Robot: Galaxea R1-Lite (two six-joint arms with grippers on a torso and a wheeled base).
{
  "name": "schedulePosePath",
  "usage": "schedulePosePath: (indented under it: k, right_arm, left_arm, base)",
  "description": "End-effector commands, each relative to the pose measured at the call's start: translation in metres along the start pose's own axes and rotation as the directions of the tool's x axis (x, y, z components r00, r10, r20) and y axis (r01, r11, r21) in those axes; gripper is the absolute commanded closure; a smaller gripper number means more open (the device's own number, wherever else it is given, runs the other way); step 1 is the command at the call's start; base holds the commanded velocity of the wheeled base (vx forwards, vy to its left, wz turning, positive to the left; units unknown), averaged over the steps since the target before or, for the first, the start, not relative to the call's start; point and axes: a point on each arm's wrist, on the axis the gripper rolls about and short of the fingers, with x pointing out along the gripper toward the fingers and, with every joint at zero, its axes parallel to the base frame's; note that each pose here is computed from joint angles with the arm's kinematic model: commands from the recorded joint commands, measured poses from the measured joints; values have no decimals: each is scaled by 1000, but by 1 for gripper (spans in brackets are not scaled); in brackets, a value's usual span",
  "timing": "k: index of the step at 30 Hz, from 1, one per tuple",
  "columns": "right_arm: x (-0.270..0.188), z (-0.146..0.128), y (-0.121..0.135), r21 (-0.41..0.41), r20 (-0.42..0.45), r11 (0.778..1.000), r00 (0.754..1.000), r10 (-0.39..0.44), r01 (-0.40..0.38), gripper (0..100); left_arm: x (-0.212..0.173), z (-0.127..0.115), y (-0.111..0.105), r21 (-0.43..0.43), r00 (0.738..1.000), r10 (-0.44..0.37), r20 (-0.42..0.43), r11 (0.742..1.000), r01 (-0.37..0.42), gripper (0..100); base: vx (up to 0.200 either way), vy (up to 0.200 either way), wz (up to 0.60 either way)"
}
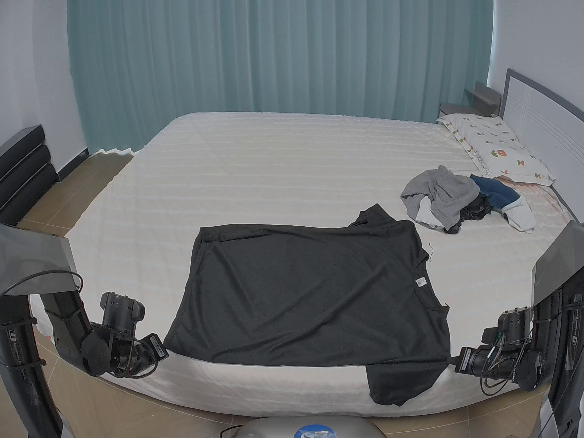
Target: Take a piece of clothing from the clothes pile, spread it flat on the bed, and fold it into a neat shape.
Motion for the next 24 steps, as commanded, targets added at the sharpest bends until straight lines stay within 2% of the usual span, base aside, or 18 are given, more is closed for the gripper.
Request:
schedulePosePath:
  k: [1, 2, 3, 16, 17, 24]
  right_arm:
    - [-1, -6, -2, 6, -29, 1000, 1000, -10, 10, 100]
    - [-1, -6, -2, 5, -31, 1000, 999, -10, 10, 100]
    - [-1, -6, -2, 5, -29, 1000, 1000, -9, 10, 100]
    - [0, -5, -1, 2, -27, 1000, 1000, -7, 8, 100]
    - [0, -5, -1, 2, -28, 1000, 1000, -5, 5, 100]
    - [0, -4, 0, -1, -14, 1000, 1000, 11, -11, 100]
  left_arm:
    - [1, 5, -5, -3, 999, -30, 15, 1000, 30, 100]
    - [2, 6, -6, -5, 999, -38, 22, 999, 38, 100]
    - [4, 7, -8, -4, 999, -43, 26, 999, 43, 0]
    - [31, 8, -24, 27, 997, -65, 48, 998, 64, 0]
    - [35, 5, -26, 45, 997, -55, 51, 998, 53, 100]
    - [37, 4, -29, 50, 997, -49, 57, 998, 47, 100]
  base:
    - [0, 0, 0]
    - [0, 0, 0]
    - [0, 0, 0]
    - [0, 0, 0]
    - [0, 0, 0]
    - [0, 0, 0]
